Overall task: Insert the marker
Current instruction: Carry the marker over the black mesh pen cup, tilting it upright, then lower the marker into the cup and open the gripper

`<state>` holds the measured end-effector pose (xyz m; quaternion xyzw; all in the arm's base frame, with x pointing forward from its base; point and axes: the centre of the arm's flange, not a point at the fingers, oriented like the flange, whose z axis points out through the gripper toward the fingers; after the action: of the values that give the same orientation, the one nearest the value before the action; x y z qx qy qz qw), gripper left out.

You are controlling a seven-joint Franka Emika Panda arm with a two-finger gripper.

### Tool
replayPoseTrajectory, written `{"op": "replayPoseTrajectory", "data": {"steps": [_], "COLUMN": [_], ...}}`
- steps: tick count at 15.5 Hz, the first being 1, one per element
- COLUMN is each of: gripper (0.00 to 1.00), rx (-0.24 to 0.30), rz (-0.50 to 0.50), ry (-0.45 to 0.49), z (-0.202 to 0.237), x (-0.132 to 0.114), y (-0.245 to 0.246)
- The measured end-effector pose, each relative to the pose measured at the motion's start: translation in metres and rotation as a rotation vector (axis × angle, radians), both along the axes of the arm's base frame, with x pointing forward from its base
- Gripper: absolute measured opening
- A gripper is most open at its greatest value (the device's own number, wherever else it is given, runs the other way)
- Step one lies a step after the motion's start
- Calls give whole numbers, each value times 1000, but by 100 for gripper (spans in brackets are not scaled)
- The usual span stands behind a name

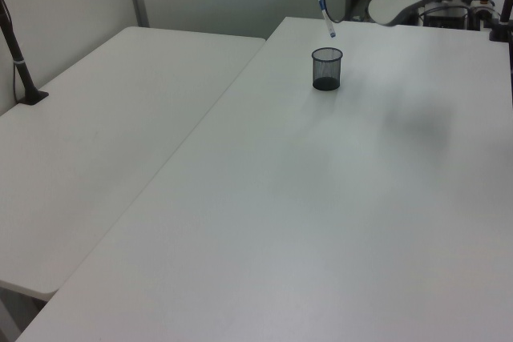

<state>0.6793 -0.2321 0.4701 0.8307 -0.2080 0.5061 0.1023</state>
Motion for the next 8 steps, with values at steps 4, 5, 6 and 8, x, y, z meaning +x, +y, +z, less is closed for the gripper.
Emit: {"op": "replayPoseTrajectory", "data": {"steps": [4,5,6,8], "gripper": [17,17,17,19], "rx": [-19,-17,-15,-14], "rz": [33,43,50,61], "ry": [33,43,49,53], "z": [-47,-53,-57,-59], "x": [-4,-3,-3,-1], "y": [7,13,19,26]}}
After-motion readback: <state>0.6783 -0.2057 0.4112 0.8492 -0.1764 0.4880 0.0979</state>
